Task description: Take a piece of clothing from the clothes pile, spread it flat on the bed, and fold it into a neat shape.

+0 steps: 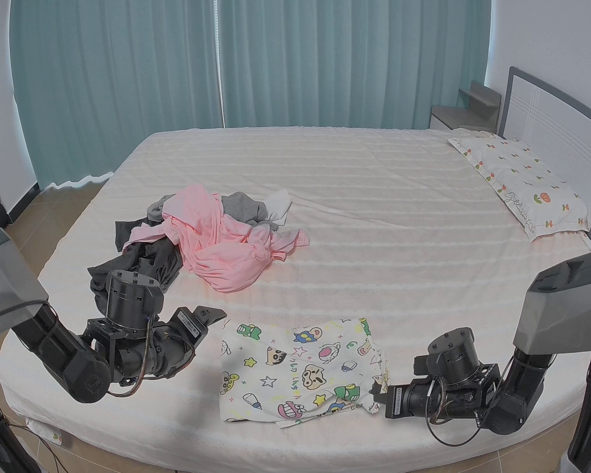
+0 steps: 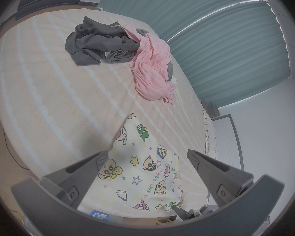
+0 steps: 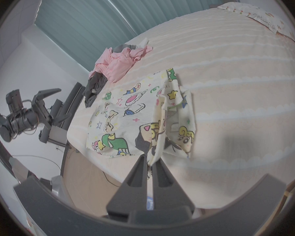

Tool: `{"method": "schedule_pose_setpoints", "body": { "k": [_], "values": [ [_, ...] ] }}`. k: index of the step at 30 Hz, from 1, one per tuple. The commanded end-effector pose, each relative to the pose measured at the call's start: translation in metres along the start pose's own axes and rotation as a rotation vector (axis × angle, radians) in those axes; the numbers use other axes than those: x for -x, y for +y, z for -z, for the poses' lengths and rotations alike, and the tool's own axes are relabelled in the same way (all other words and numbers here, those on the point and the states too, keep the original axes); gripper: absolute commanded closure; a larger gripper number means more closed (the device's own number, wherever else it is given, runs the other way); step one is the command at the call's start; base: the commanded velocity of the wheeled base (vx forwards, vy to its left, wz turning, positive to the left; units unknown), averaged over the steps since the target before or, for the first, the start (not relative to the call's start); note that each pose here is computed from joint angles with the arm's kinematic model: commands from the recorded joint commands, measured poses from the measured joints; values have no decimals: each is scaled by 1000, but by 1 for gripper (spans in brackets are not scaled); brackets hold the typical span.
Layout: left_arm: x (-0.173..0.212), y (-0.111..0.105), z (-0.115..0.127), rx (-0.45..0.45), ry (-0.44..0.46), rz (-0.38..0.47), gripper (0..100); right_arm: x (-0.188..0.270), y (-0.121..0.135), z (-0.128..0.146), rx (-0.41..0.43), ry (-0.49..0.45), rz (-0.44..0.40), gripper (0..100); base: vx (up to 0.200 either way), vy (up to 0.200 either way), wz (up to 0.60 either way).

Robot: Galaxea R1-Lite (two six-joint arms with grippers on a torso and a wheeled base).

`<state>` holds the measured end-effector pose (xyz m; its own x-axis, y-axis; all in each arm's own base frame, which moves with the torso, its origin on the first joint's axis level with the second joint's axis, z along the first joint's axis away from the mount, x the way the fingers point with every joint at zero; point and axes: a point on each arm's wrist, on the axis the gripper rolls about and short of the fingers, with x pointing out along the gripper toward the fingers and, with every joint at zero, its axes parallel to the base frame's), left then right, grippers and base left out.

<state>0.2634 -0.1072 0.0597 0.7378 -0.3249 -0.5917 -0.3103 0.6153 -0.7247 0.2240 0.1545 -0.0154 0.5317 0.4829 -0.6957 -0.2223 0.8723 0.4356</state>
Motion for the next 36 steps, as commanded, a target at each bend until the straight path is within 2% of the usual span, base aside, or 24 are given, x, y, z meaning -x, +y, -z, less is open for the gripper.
{"method": "schedule_pose_setpoints", "body": {
  "k": [1, 9, 10, 16, 21, 24, 31, 33, 36],
  "values": [
    [0, 1, 0, 0, 2, -3, 0, 5, -9, 1, 4, 9, 26, 100, 0, 0, 0],
    [0, 1, 0, 0, 2, -3, 0, 0, -10, 2, 13, 15, 30, 100, 0, 0, 0],
    [-1, 1, 1, 0, 3, -4, 0, 0, -10, 2, 14, 16, 29, 0, 0, 0, 0],
    [-2, 2, 1, 0, 5, -9, 0, 3, -14, -4, 7, -23, 36, 0, 0, 0, 0],
    [-2, 2, 1, 0, 5, -9, 0, 17, -20, -37, -35, -193, 1, 0, 0, 0, 0],
    [-3, 3, 2, 0, 12, -11, 0, 6, -15, -58, -37, -251, -29, 0, 0, 0, 0],
    [-4, 5, 3, 5, 22, -18, 0, -42, -11, -82, -36, -220, -39, 0, 0, 0, 0],
    [-5, 9, 5, 6, 35, -34, 0, -61, -11, -91, -39, -175, -66, 0, 0, 0, 0],
    [-10, 13, 6, 9, 51, -36, 0, -78, -17, -93, -52, -126, -49, 0, 0, 0, 0]
  ]
}}
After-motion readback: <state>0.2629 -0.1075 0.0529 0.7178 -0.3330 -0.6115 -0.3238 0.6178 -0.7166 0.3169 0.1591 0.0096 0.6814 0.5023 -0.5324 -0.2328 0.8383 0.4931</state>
